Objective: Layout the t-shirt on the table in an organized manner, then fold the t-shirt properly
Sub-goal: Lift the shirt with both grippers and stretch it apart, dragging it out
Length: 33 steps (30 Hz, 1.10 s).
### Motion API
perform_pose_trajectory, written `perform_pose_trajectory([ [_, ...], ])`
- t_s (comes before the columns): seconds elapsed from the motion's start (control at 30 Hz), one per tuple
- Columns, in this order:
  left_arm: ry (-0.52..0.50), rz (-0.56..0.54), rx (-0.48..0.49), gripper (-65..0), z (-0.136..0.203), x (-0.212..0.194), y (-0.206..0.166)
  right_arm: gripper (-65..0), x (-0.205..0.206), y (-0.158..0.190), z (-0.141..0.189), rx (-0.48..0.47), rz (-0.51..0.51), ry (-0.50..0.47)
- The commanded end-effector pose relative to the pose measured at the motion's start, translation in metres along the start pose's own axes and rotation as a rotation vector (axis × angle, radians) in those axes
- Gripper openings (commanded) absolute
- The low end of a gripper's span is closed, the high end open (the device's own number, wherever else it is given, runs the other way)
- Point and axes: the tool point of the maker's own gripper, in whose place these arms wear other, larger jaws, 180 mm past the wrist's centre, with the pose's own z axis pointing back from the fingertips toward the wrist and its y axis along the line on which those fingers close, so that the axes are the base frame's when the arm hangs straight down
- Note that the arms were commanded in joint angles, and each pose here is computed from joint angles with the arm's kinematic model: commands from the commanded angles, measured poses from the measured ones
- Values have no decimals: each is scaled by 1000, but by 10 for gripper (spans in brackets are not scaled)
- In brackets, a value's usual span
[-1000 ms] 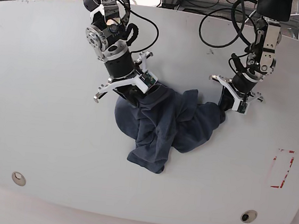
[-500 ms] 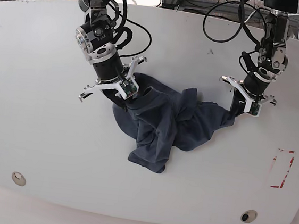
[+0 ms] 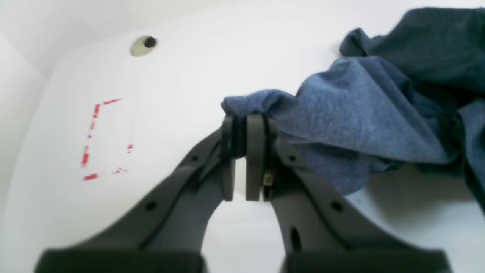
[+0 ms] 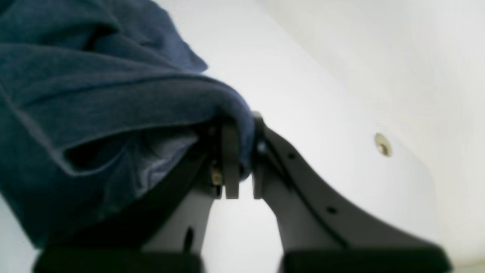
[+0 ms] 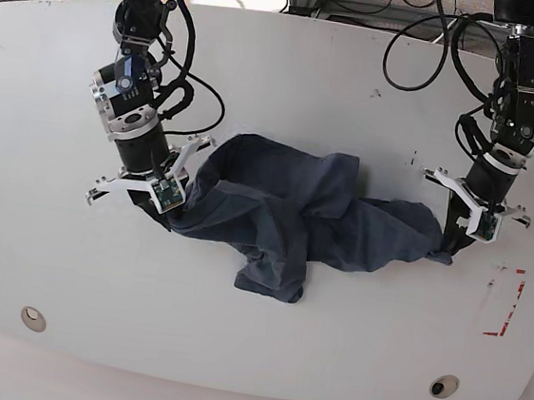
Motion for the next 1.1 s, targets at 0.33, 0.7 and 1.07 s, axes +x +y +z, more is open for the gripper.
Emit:
perform_pose_trajectory([
  [0.33, -179, -117, 50, -650, -12, 107, 26, -648, 56, -59, -15, -112, 80, -75],
  [0.7, -249, -149, 105, -650, -20, 161, 46, -647, 93, -115, -15, -228, 160, -97],
  [1.07, -312, -163, 163, -650, -21, 208, 67, -645, 120, -169, -7, -342, 235, -86],
])
